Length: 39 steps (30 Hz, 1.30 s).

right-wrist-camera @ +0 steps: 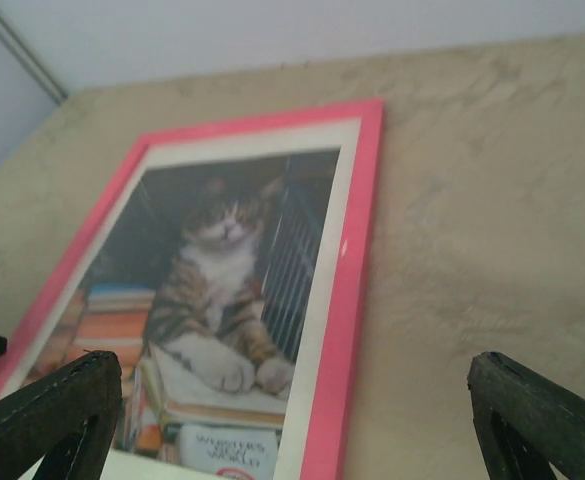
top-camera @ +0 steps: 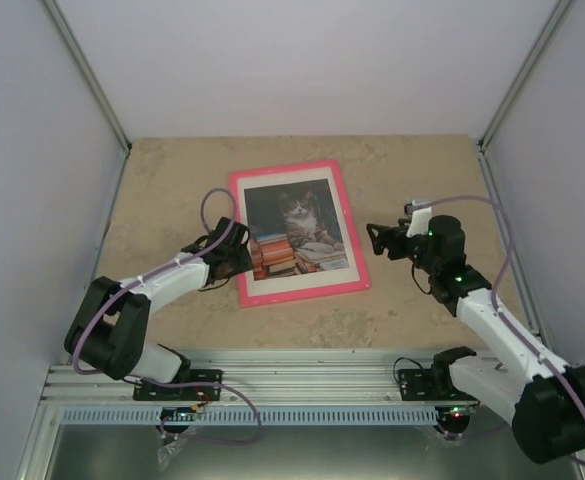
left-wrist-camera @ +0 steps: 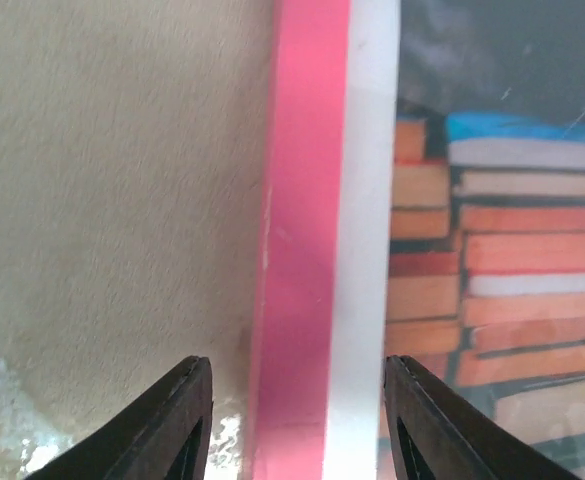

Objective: Take the photo out of the frame

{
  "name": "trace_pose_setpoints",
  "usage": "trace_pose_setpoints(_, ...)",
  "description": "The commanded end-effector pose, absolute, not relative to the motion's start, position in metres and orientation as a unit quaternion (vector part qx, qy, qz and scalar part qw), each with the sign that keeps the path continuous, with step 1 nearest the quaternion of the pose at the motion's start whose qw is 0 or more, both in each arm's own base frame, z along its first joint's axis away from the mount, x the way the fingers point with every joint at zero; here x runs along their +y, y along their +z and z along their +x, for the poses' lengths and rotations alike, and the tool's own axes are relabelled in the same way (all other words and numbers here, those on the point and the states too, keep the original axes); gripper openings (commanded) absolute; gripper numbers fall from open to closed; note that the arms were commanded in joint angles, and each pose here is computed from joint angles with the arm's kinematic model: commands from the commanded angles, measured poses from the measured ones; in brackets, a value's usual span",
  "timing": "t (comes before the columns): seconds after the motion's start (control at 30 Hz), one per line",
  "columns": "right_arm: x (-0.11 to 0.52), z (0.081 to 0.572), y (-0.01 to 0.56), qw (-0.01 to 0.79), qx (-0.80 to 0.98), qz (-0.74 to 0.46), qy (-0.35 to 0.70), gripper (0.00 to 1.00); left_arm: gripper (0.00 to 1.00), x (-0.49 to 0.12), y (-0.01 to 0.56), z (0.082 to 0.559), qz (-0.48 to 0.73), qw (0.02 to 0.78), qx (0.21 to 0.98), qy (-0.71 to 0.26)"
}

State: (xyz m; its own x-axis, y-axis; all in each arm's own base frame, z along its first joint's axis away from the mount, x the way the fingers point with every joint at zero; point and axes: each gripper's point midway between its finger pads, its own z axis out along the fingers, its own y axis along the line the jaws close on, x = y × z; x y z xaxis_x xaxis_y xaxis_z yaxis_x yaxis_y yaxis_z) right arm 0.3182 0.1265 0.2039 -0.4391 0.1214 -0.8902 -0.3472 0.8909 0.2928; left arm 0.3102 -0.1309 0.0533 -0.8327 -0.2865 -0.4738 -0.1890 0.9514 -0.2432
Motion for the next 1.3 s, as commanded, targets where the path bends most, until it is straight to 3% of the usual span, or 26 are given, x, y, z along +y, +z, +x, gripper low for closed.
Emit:
trace_pose_setpoints(0.0, 0.151, 0.322, 0.186, 0.487, 0.833, -0.104, 0.239, 0.94, 0.5, -0.129, 0.052, 0.311, -0.138, 0.284, 0.943, -0.107)
trace_pose_setpoints(0.13, 0.166, 0.326, 0.154, 0.444, 0.856, -0.119, 0.236, 0.92, 0.49, -0.122, 0.037, 0.302, -0.137, 0.272, 0.948, -0.092)
trace_pose_setpoints(0.43, 0.18, 0.334, 0.099, 0.386, 0.886, -0.119, 0.227, 0.8, 0.35, -0.133, 0.018, 0.296, -0.105, 0.24, 0.959, -0.107)
trace_pose_setpoints(0.73, 0.182, 0.341, 0.077, 0.37, 0.897, -0.119, 0.212, 0.77, 0.25, -0.147, 0.028, 0.322, -0.09, 0.258, 0.955, -0.118)
trace_pose_setpoints(1.07, 0.184, 0.339, 0.086, 0.389, 0.89, -0.134, 0.199, 0.77, 0.24, -0.158, 0.026, 0.351, -0.074, 0.26, 0.957, -0.101)
trace_pose_setpoints(1.27, 0.212, 0.324, 0.1, 0.401, 0.874, -0.194, 0.195, 0.8, 0.33, -0.148, 0.029, 0.341, -0.075, 0.259, 0.959, -0.085)
